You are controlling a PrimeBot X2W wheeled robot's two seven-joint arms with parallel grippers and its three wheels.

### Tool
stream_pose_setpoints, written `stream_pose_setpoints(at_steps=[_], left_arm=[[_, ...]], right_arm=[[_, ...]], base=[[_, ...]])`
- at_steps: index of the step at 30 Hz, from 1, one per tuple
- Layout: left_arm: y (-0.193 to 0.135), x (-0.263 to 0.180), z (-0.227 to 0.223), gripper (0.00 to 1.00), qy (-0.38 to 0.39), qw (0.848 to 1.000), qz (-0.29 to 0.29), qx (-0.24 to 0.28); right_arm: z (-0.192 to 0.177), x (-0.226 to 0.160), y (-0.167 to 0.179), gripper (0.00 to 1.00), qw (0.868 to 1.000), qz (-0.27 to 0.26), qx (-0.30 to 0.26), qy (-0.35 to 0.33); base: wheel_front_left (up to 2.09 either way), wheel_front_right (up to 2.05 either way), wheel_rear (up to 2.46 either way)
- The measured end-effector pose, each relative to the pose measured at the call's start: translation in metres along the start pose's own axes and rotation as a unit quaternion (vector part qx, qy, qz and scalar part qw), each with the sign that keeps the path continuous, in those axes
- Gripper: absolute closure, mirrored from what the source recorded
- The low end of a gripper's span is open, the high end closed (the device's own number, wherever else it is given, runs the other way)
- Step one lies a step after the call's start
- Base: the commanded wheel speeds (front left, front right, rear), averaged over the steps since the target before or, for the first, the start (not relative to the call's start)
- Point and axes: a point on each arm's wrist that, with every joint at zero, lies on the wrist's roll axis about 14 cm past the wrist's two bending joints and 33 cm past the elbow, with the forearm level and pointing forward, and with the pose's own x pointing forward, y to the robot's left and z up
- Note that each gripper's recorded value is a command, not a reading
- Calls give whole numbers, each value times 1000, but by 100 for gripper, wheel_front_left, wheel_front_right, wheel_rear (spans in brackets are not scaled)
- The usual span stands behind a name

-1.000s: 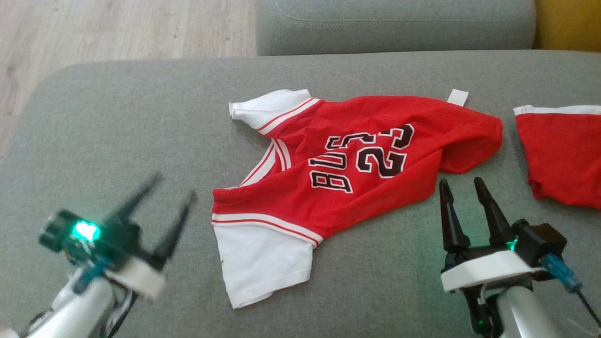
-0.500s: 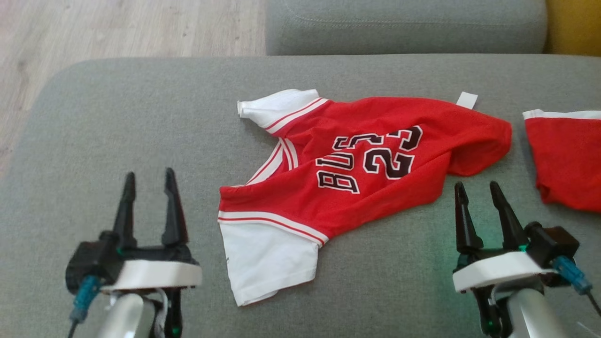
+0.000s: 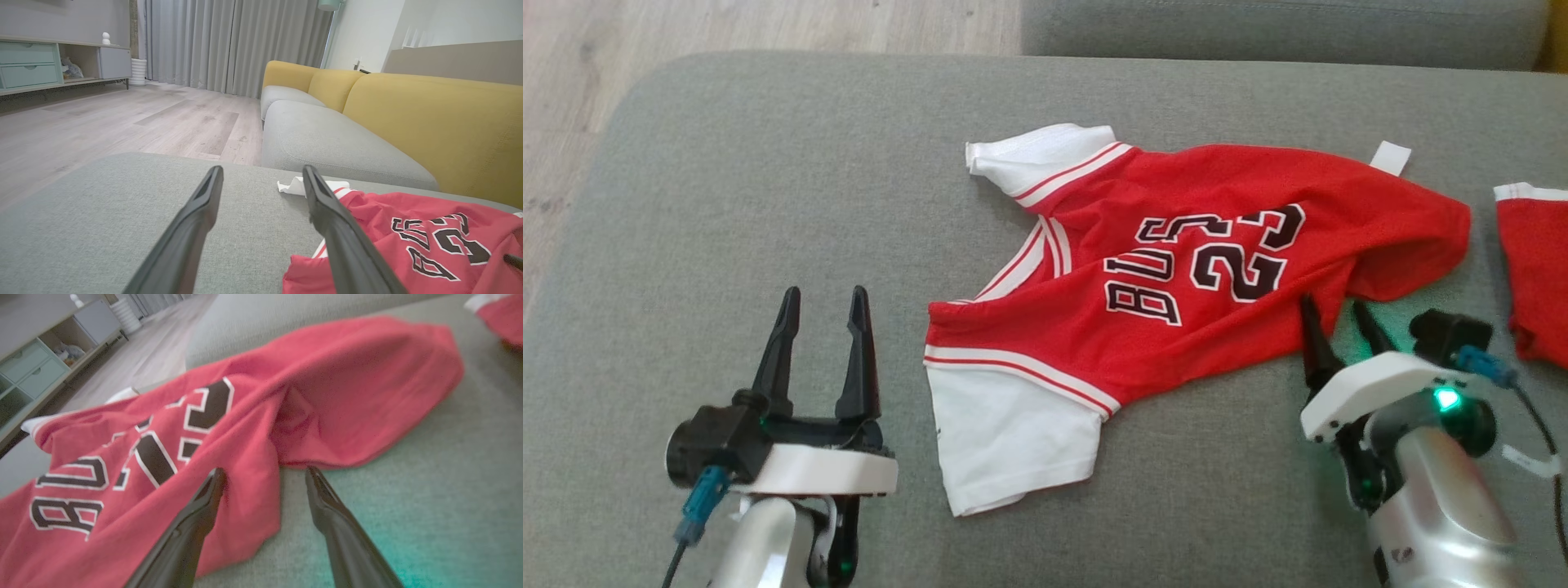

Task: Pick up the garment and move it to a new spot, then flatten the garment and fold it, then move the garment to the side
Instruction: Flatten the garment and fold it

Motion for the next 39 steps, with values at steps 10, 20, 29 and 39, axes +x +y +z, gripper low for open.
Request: stream_pose_setpoints(at_steps=[10,20,29,39], left_arm=[[-1,3,0,0,-3,1000,-6,7],[-32,12,3,0,-10,999,-52,0],[-48,15,7,0,-16,997,-76,-2],[-37,9,-6,0,3,998,-63,-5]], right_arm=[[4,0,1,100,1000,1,-18,-17],[22,-40,-56,100,994,-79,-32,-71],[42,-87,-112,100,979,-170,-66,-96],[61,-47,-46,100,970,-84,-221,-54]], base=[[0,0,0],[0,0,0],[0,0,0],[0,0,0]])
